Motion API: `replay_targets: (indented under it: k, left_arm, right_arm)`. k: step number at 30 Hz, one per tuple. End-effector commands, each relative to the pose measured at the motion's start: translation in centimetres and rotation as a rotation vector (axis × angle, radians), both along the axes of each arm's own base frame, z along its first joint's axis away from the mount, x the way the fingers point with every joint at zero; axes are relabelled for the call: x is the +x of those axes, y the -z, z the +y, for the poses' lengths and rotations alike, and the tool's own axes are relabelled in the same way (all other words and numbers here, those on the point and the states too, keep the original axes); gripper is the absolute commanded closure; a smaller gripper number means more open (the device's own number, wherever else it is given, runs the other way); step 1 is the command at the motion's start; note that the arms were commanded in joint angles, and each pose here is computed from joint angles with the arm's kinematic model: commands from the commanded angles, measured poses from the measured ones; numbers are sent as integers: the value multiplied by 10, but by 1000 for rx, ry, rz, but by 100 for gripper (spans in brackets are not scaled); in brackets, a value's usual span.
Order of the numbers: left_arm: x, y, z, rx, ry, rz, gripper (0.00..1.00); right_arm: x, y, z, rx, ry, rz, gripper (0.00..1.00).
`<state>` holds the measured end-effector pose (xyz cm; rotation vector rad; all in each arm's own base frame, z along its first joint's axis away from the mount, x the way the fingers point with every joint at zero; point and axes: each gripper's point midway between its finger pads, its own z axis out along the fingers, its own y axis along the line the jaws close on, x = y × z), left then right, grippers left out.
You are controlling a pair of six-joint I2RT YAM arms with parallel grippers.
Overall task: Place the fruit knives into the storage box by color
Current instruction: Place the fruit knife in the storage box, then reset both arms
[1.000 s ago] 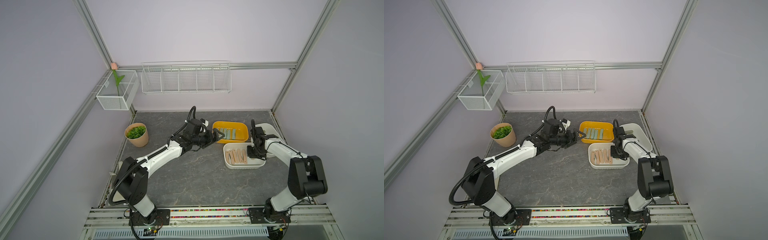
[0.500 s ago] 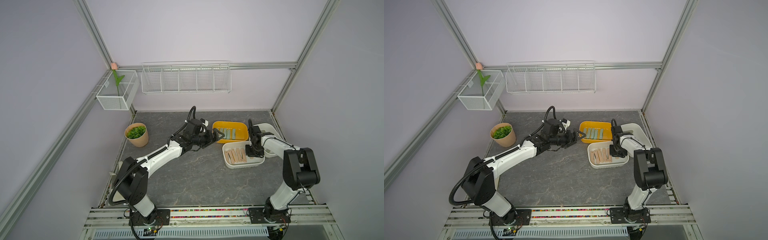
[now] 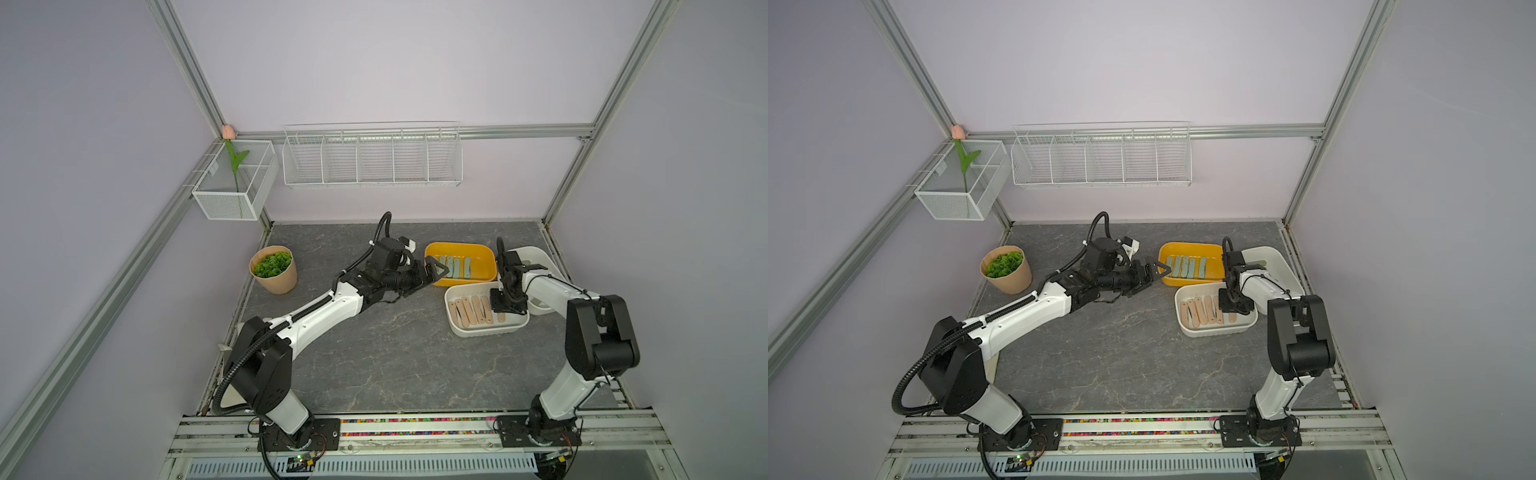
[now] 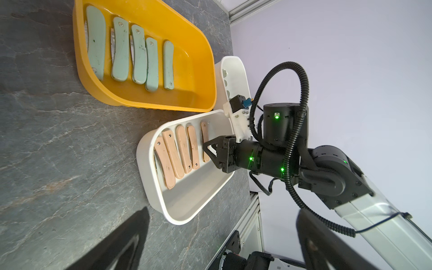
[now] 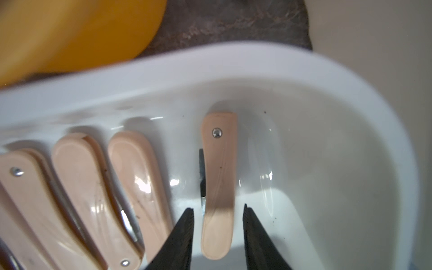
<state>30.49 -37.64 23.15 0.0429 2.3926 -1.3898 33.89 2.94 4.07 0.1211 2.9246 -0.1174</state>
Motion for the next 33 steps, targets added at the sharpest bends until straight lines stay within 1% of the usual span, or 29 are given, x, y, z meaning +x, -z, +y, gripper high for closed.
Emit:
replay_targets:
  k: [1, 8, 12, 13, 15, 16, 17, 20, 23, 26, 30, 31, 32, 33]
  left_arm:
    - [-3, -10, 5, 7, -12, -27, 1]
    - [-4, -24, 19, 48, -42, -82, 1]
    - [-2, -26, 34, 84, -76, -109, 1]
    - [-2, -27, 39, 94, -88, -119, 1]
    - [1, -26, 53, 118, -123, -136, 1]
    - [3, -24, 63, 129, -147, -143, 1]
    - [5, -23, 73, 139, -171, -151, 1]
    - [13, -20, 114, 174, -280, -178, 1]
    - [18, -26, 161, 223, -415, -243, 1]
    - [17, -41, 205, 304, -555, -373, 1]
    - [8, -61, 258, 452, -718, -572, 1]
    - [5, -63, 270, 495, -748, -612, 1]
    - [3, -64, 281, 535, -776, -635, 1]
    - [2, -66, 294, 580, -812, -656, 1]
  right_arm:
    - [9, -32, 3, 33, 6, -85, 55]
    - [7, -88, 15, 128, 6, -228, 37]
    - [1, -116, 21, 179, -3, -300, 25]
    - [-1, -122, 23, 194, -6, -318, 21]
    - [-4, -132, 26, 223, -9, -359, 11]
    - [-6, -139, 29, 244, -19, -389, 2]
    - [-7, -145, 31, 262, -28, -419, 11]
    - [-10, -161, 41, 328, -66, -504, 11]
    - [-12, -171, 48, 373, -95, -567, 11]
    - [-12, -173, 48, 374, -99, -606, 11]
    - [-4, -172, 36, 332, -46, -676, 11]
    - [0, -175, 33, 323, -32, -710, 11]
    - [0, -167, 30, 317, -18, -720, 11]
    - [3, -168, 27, 307, 0, -758, 11]
